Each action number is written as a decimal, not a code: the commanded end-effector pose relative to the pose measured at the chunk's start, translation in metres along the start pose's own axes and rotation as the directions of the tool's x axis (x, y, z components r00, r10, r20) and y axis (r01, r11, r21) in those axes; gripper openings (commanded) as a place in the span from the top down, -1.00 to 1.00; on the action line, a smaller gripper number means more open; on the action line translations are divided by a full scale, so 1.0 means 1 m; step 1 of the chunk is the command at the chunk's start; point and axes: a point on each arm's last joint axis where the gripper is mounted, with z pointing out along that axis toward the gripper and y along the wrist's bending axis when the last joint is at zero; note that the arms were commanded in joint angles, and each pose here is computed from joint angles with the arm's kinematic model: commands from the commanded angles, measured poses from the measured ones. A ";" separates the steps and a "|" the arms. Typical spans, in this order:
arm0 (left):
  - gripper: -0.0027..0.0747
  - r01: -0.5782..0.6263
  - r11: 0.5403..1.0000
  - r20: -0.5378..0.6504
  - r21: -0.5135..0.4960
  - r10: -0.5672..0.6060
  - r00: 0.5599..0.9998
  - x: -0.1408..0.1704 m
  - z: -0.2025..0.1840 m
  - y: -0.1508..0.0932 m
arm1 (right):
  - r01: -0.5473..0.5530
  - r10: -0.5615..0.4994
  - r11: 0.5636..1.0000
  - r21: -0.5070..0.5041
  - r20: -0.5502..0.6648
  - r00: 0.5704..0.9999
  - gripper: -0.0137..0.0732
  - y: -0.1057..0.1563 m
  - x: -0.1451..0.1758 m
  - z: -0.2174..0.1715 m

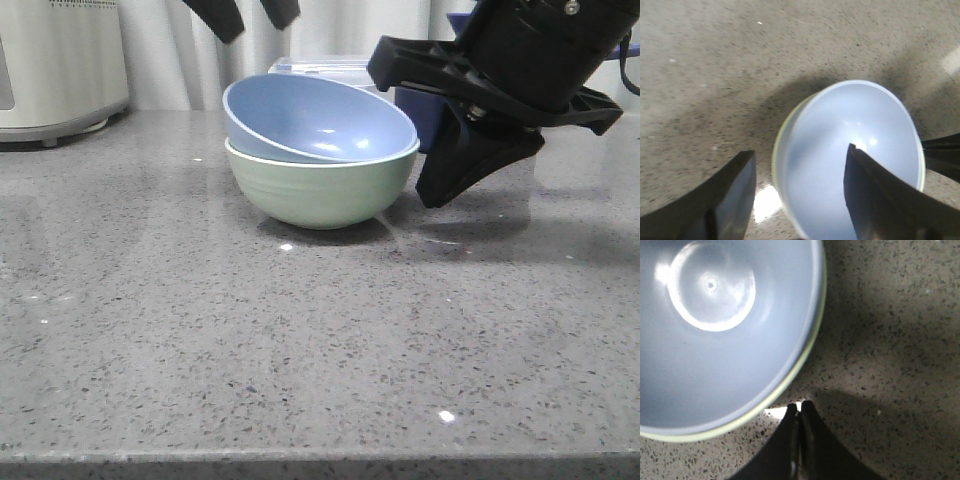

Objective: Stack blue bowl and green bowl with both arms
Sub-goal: 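Open both grippers and lift them away from the stacked bowls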

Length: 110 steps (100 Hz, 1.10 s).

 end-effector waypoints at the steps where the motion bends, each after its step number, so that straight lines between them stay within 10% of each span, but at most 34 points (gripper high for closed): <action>1: -0.07 -0.003 0.999 0.125 -0.047 0.009 0.992 0.000 -0.045 -0.009 | -0.004 0.006 1.000 -0.019 0.099 0.995 0.87 0.002 -0.011 -0.022; 30: -0.02 0.071 0.981 0.248 -0.181 -0.024 0.968 0.030 -0.077 0.000 | -0.078 0.073 0.997 0.025 0.169 0.983 0.87 -0.025 -0.009 -0.054; 75: 0.99 0.202 0.914 0.376 -0.351 -0.060 0.925 0.121 -0.108 0.018 | -0.110 0.081 0.989 0.101 0.258 0.963 0.87 -0.048 0.016 -0.093; 110: 0.98 0.273 0.874 0.459 -0.403 -0.065 0.886 0.190 -0.123 0.032 | -0.141 0.083 0.978 0.153 0.332 0.940 0.87 -0.060 0.040 -0.117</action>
